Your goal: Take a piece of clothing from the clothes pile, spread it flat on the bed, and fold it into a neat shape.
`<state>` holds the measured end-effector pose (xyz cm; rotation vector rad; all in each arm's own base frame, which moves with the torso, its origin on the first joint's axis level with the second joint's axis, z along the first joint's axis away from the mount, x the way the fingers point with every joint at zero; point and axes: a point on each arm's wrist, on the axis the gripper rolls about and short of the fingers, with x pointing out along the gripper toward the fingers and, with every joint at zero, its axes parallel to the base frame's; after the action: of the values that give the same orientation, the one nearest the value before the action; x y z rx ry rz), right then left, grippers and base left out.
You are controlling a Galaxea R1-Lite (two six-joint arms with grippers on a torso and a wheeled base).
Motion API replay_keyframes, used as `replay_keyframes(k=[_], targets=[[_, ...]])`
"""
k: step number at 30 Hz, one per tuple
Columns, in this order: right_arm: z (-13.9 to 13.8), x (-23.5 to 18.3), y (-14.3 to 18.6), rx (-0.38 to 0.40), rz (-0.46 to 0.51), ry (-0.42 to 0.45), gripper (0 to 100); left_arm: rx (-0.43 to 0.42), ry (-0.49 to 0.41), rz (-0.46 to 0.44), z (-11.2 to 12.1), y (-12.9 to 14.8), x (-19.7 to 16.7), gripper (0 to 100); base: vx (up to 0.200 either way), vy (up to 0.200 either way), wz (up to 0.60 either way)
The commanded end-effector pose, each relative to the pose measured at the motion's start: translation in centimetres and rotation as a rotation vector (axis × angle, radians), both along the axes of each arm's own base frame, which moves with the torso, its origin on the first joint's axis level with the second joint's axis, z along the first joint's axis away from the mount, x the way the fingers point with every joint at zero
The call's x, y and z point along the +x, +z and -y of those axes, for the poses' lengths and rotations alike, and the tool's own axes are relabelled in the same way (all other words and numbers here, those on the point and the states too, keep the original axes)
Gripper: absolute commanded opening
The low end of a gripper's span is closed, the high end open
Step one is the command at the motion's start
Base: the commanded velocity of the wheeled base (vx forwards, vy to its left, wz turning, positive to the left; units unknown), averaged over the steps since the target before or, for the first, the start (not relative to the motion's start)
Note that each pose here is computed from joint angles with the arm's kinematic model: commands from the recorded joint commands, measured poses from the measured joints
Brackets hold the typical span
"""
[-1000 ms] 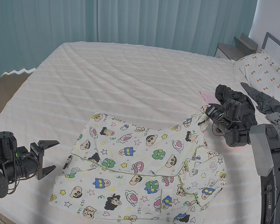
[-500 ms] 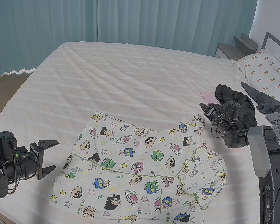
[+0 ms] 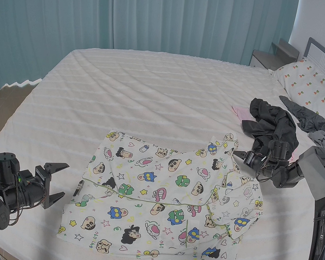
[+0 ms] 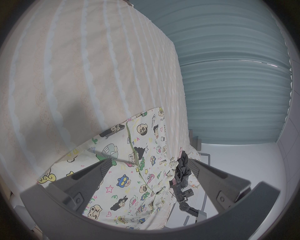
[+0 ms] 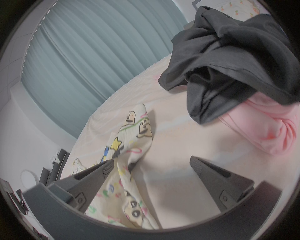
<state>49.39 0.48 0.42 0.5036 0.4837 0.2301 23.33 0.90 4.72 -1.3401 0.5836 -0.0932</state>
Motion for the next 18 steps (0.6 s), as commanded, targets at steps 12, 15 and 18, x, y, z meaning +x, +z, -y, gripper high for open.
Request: replay_keyframes(k=[12,15,18], targets=[[0.4,-2.6,-0.4,0.035,-0.026,0.103,100,-0.001,0.0,-0.004,0.0,-0.1,0.0,100,0.0,0.0,0.0],[0.1,-2.6,-0.8,0.035,-0.04,0.108,0,-0.001,0.0,-0.004,0.0,-0.1,0.0,100,0.0,0.0,0.0],[-0.2,-2.6,-1.0,0.036,-0.048,0.114,0,0.0,0.001,-0.004,0.0,-0.1,0.0,100,0.0,0.0,0.0]])
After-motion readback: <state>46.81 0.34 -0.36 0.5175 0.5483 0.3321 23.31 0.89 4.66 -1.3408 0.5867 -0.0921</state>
